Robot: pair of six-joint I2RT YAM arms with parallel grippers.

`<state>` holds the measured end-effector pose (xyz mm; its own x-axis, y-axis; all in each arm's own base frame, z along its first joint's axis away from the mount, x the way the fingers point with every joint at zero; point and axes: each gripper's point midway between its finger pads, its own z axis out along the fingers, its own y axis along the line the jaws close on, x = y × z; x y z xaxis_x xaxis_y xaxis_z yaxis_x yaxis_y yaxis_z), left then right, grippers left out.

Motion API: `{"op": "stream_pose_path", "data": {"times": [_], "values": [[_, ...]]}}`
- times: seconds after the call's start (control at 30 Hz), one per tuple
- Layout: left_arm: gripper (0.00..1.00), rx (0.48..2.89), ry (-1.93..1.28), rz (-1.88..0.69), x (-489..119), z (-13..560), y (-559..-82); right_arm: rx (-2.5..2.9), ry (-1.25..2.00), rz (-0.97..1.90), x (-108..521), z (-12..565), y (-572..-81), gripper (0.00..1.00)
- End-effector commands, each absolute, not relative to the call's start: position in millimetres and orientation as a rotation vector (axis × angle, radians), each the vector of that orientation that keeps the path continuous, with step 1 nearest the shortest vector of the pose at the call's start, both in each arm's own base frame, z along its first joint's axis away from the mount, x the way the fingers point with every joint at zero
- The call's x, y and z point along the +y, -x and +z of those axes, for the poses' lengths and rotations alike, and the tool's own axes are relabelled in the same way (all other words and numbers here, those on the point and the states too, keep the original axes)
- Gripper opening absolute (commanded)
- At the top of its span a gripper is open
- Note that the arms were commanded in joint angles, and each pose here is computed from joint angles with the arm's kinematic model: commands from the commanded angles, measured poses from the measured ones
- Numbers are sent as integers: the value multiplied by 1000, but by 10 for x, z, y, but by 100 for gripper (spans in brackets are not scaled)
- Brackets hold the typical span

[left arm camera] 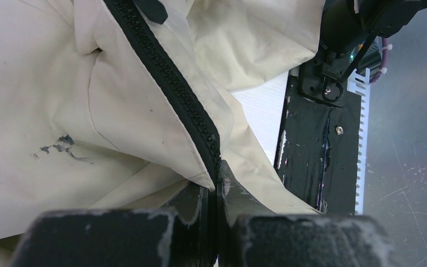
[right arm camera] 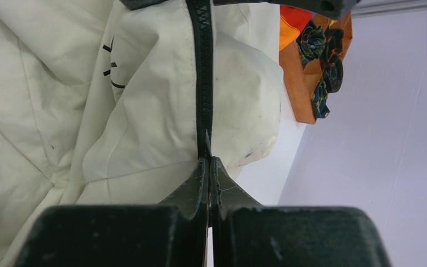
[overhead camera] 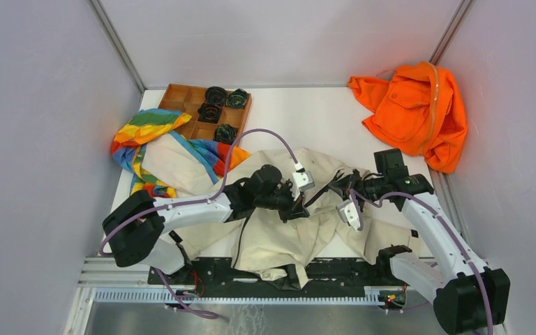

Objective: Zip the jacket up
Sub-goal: Zip the zipper on the jacket.

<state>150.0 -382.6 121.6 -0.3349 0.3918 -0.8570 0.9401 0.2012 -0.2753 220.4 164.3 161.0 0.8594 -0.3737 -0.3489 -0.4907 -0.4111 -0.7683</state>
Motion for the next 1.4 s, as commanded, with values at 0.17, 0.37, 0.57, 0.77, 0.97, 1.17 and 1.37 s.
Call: {"op": "stream_pose_path", "data": {"times": [0.17,0.37,0.57,0.77,0.97,1.17,1.37], "values": [[2,1794,-1223,-1176,-3795,1358,-1440,725,1932,298,1740,1853,-2098,0],[2,1796,-1232,-1188,-3832,1354,-1441,809,1948,376,1712,1682,-2043,0],[2,1857,-1221,-1140,-3826,1258,-1519,807,1959,366,1698,1702,-2043,0],[41,1982,-978,-1093,-3707,1283,-1811,853,1838,314,1738,1909,-2220,0],[66,1774,-735,-1168,-3571,1972,-2004,894,1742,303,1749,2003,-2298,0],[65,1541,-857,-1159,-3607,2255,-1855,935,1688,346,1767,2011,-2296,0],[63,1335,-1079,-868,-3791,2223,-1880,941,1673,361,1773,2023,-2277,0]]}}
